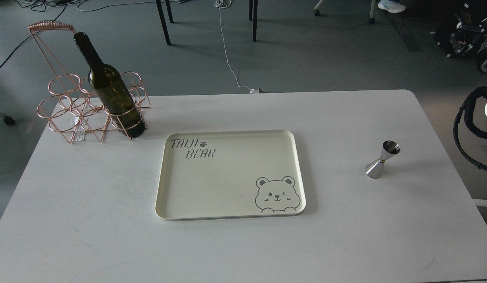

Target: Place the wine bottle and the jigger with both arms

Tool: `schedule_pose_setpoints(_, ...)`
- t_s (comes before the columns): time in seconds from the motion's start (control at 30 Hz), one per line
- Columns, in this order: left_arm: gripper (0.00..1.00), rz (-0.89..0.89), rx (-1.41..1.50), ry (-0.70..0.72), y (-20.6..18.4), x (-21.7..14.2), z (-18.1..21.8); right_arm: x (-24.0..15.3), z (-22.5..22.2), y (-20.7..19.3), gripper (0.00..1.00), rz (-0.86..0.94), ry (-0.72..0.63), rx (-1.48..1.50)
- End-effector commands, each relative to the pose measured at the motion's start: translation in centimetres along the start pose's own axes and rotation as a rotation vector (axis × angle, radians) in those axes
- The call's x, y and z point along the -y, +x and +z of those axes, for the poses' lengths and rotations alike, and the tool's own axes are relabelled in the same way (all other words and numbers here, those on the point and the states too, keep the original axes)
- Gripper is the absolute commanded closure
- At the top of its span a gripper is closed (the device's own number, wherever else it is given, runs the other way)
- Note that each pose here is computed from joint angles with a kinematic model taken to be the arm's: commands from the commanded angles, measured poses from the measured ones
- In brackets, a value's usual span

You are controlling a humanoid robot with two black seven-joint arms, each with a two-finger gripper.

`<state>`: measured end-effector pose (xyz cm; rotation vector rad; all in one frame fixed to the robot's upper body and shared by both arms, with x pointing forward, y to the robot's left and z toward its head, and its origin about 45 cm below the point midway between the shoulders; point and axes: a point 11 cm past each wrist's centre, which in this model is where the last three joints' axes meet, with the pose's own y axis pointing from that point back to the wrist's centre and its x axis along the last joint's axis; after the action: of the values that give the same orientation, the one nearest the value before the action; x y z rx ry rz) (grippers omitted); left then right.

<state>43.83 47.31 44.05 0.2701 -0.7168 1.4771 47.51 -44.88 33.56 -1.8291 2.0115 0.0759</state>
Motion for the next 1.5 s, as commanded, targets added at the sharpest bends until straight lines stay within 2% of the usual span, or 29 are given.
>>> schedule_pose_setpoints(0.0,0.02,0.139,-0.182,0.037,3.4,-0.8,-1.5,0.0,-0.3,0.5,0.01,0.02,0.006,-0.007)
schedule_pose_setpoints(0.13,0.02,0.291,-0.405,0.061,6.3,-1.9,-3.8,0.0,-0.5,1.0,0.01,0.035,0.015,-0.007)
schedule_pose_setpoints(0.27,0.02,0.339,-0.611,0.041,6.7,-2.5,-5.3,-0.1,-0.5,1.8,0.01,0.057,0.015,-0.018)
schedule_pose_setpoints(0.47,0.02,0.362,-0.832,0.023,4.9,-3.5,-8.7,-1.3,1.9,2.5,0.01,0.075,-0.027,-0.002)
schedule_pose_setpoints(0.7,0.02,0.429,-1.053,0.067,1.3,-6.9,-13.8,-3.3,4.8,3.7,0.01,0.133,-0.049,0.154)
schedule_pose_setpoints(1.07,0.02,0.535,-1.215,0.132,-2.4,-13.5,-19.6,-6.6,7.5,6.6,0.01,0.208,-0.059,0.333)
schedule_pose_setpoints(1.17,0.02,0.536,-1.223,0.145,-3.1,-13.8,-20.0,-7.0,9.0,6.1,0.01,0.222,-0.09,0.428)
schedule_pose_setpoints(1.47,0.02,0.543,-1.237,0.179,-4.6,-14.9,-21.0,-7.3,9.4,5.8,0.01,0.212,-0.102,0.429)
